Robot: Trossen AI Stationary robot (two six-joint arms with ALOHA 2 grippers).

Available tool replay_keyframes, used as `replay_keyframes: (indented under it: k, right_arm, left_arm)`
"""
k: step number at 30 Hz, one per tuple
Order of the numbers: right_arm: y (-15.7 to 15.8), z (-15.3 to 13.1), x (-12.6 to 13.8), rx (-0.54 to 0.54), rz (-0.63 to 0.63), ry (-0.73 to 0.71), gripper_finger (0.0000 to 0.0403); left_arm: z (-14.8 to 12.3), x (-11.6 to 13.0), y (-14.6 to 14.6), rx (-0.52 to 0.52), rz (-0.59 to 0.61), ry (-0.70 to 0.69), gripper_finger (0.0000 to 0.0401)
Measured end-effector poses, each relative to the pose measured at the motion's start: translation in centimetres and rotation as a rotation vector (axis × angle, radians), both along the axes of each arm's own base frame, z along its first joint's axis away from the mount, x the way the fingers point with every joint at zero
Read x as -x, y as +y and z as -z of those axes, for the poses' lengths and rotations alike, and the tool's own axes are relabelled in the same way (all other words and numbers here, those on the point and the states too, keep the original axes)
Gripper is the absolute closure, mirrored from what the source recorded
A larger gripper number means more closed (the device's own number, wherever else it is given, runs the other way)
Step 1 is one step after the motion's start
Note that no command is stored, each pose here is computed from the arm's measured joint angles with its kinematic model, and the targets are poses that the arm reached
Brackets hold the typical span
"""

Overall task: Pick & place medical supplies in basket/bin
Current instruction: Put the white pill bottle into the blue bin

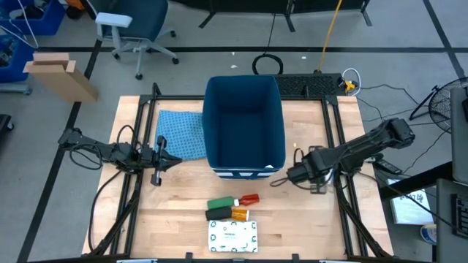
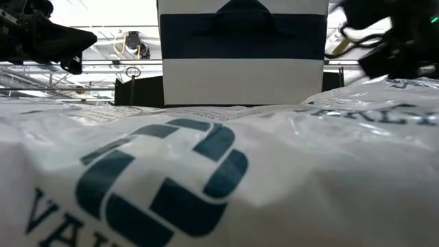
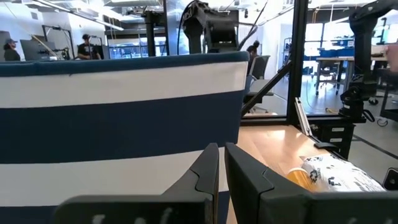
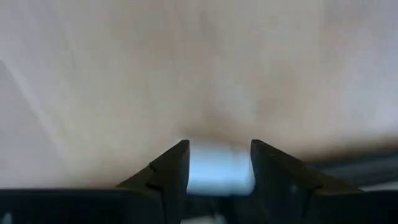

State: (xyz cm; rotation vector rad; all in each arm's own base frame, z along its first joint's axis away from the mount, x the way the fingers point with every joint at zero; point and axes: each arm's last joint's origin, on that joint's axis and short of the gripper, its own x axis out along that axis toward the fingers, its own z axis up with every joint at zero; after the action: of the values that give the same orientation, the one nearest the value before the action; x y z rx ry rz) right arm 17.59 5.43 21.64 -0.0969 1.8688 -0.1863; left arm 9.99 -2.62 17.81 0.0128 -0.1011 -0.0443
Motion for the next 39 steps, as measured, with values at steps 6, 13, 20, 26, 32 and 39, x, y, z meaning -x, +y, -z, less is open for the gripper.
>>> replay_keyframes:
  k: [6,13,20,26,32,39]
  right_arm:
    - [0.4,-0.4,1.2,-0.047,0.006,0.128,0.0306]
    - [0.5,1.9,1.4,-0.067,0.157,0.306,0.0392]
    - [0.5,4.0,1.9,-0.065,0.287,0.383,0.04]
    - [0.6,5.3,1.8,-0.125,0.358,0.319,0.0402]
    - [0.2,7.0,2.6,-0.135,0.424,0.319,0.0402]
    - [0.1,7.8,1.9,-0.173,0.42,0.23,0.0403]
  left_arm:
    - [0.0,0.0,0.0,0.002,0.0,0.0,0.0368]
    - [0.0,0.0,0.0,0.002,0.0,0.0,0.0368]
    - [0.0,0.0,0.0,0.002,0.001,-0.001,0.0368]
    - [0.0,0.0,0.0,0.002,0.0,0.0,0.0368]
    - [0.0,0.0,0.0,0.002,0.0,0.0,0.0368]
    - [0.0,0.0,0.0,0.002,0.0,-0.001,0.0368]
